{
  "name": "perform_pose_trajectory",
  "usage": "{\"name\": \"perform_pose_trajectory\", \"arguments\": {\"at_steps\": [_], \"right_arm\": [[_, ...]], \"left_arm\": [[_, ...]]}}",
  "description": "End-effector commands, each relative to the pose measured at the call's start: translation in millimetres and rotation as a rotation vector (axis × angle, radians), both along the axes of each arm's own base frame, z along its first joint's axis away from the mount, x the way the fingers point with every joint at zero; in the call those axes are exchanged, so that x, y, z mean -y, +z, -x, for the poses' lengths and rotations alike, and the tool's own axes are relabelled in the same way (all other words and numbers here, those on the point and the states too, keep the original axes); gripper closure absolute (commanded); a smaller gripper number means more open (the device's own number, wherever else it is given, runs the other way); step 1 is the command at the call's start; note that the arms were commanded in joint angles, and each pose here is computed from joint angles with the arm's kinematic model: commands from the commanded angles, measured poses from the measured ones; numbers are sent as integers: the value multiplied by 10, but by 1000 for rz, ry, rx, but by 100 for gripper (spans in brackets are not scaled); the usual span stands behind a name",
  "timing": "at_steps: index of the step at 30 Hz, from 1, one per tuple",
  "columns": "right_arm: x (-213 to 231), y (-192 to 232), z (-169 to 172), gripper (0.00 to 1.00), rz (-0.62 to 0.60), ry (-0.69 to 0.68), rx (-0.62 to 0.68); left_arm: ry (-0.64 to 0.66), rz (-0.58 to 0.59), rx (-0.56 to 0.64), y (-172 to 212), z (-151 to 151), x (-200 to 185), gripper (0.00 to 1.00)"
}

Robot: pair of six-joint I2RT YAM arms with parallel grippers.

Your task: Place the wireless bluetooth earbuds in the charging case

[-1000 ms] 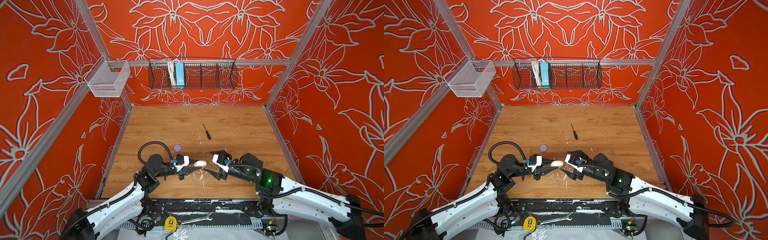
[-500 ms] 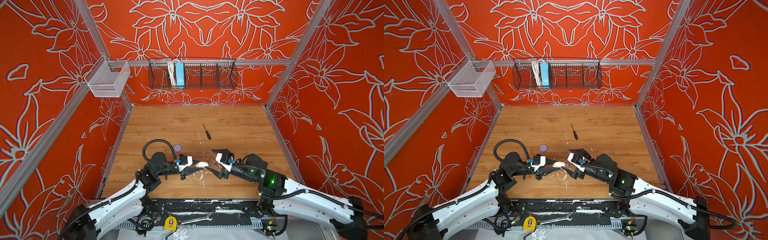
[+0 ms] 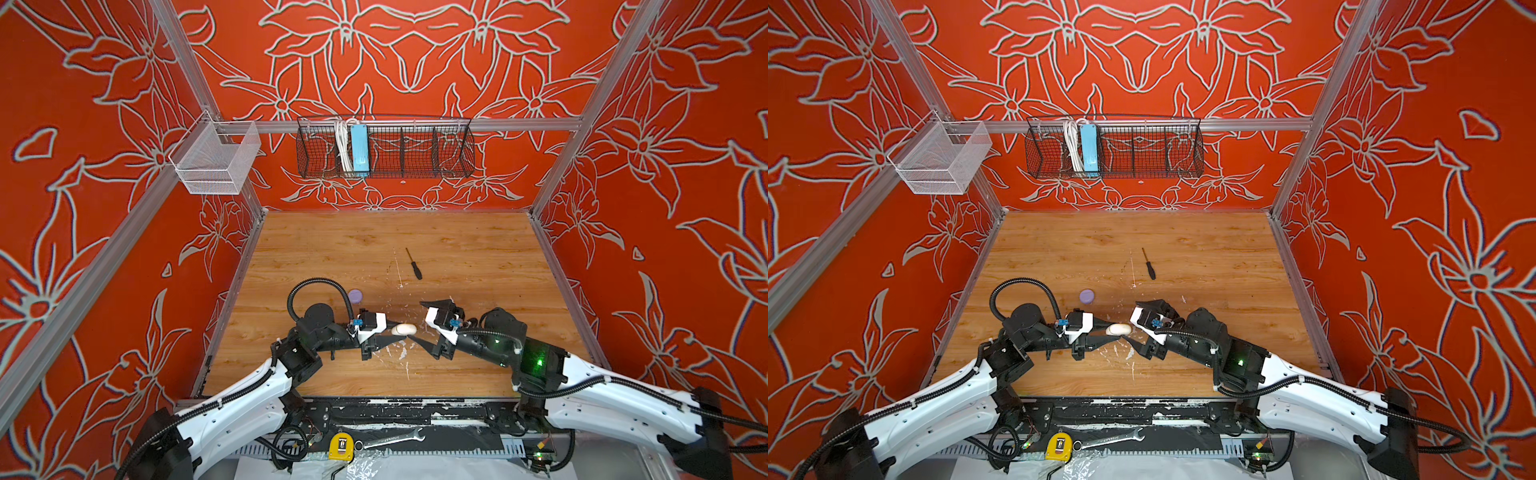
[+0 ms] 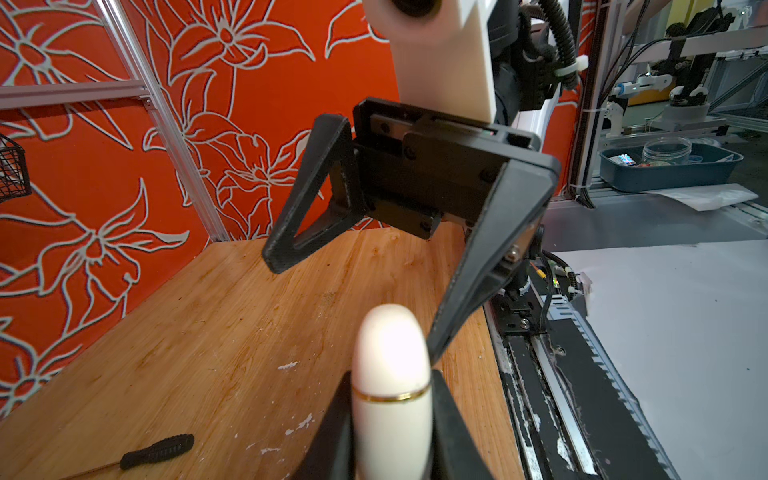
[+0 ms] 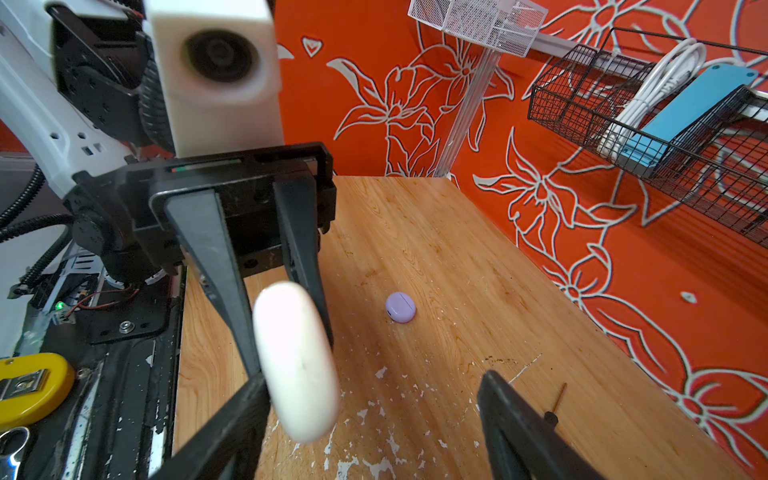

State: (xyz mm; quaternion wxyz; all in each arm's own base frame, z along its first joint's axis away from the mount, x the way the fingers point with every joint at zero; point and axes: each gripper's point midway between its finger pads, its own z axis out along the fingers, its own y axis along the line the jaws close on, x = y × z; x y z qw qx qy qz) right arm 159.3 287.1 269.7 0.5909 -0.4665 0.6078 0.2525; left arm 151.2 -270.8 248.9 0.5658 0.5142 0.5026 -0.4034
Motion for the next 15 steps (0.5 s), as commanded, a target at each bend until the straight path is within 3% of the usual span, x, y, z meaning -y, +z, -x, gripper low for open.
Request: {"name": "perform_pose_trajectory", "arguments": {"at_steps": [1, 15], "right_arm": [[92, 207, -159, 21, -45, -104, 25], [230, 262, -279, 25, -66, -206, 39]], "left_arm": [[-97, 25, 57, 169, 176, 56, 100], [-105, 14, 59, 154, 186, 70, 100]]}}
